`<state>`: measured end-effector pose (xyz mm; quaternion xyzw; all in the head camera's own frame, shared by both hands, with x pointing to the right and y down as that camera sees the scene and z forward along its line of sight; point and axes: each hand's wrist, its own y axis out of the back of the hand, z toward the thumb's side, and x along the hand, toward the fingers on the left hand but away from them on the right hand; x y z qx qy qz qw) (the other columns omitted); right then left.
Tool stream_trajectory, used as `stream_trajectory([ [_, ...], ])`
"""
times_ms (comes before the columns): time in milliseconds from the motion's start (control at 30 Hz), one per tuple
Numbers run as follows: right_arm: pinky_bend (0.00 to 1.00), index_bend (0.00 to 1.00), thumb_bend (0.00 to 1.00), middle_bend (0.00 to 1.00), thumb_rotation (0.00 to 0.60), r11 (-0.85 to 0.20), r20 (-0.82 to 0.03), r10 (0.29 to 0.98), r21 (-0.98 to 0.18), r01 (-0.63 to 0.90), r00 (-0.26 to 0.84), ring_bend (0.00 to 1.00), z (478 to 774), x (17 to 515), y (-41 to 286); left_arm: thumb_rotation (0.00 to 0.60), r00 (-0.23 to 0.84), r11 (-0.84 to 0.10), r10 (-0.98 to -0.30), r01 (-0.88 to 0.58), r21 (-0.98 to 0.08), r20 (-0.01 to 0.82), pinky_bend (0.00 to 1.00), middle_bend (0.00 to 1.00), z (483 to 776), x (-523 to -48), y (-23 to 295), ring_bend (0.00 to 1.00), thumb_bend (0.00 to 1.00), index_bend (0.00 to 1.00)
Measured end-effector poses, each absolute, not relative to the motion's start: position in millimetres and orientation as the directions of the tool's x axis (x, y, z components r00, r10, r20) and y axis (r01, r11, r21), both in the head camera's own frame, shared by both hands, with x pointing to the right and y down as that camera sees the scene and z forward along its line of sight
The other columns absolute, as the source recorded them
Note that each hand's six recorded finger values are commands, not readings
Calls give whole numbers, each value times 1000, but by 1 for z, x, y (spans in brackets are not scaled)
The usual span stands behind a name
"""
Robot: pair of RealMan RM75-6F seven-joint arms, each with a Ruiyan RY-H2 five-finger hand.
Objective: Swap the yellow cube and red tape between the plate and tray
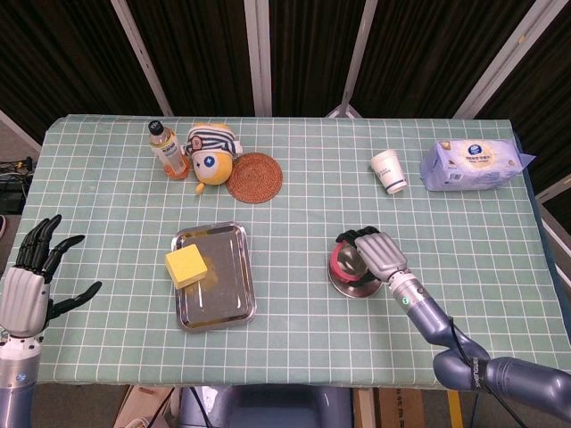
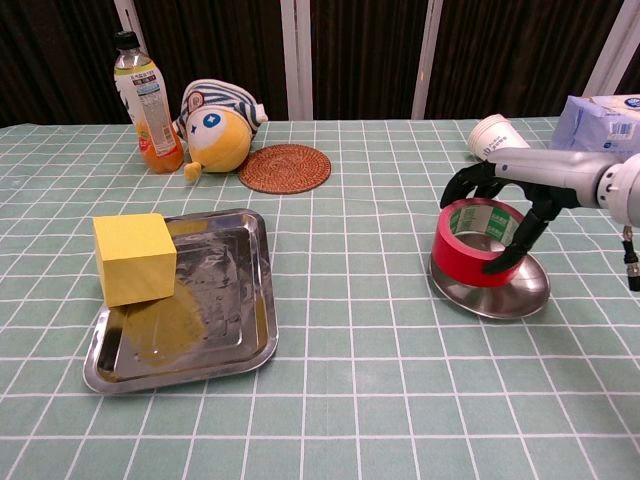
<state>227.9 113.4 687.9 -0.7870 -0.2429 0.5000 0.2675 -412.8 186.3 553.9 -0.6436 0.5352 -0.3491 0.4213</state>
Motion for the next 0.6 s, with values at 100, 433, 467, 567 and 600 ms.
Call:
stream_trajectory([
  [100, 188, 317, 177, 327, 600, -746, -669, 642, -657, 105, 374, 436, 690, 234, 116, 600, 182, -75, -983, -391, -917, 3, 97, 0, 556, -413, 186, 0, 9, 232],
  [433, 166, 299, 177, 327, 600, -762, -689, 630, -638, 114, 359, 386, 695, 246, 120, 600, 183, -75, -983, -388, -919, 3, 97, 0, 556, -412, 186, 0, 9, 232],
  [467, 153, 280, 177, 325, 600, -763, -690, 629, -636, 115, 359, 361, 696, 246, 121, 600, 184, -76, -983, -387, -919, 4, 97, 0, 556, -411, 186, 0, 9, 232],
  [567, 117, 200, 176, 272, 600, -771, -695, 620, -626, 119, 364, 263, 698, 246, 123, 600, 186, -78, -983, -384, -920, 5, 99, 0, 557, -410, 187, 0, 10, 232],
  [600, 107, 182, 175, 247, 600, -773, -696, 617, -623, 119, 366, 238, 698, 246, 123, 600, 185, -78, -983, -384, -920, 7, 99, 0, 557, -410, 187, 0, 10, 232],
])
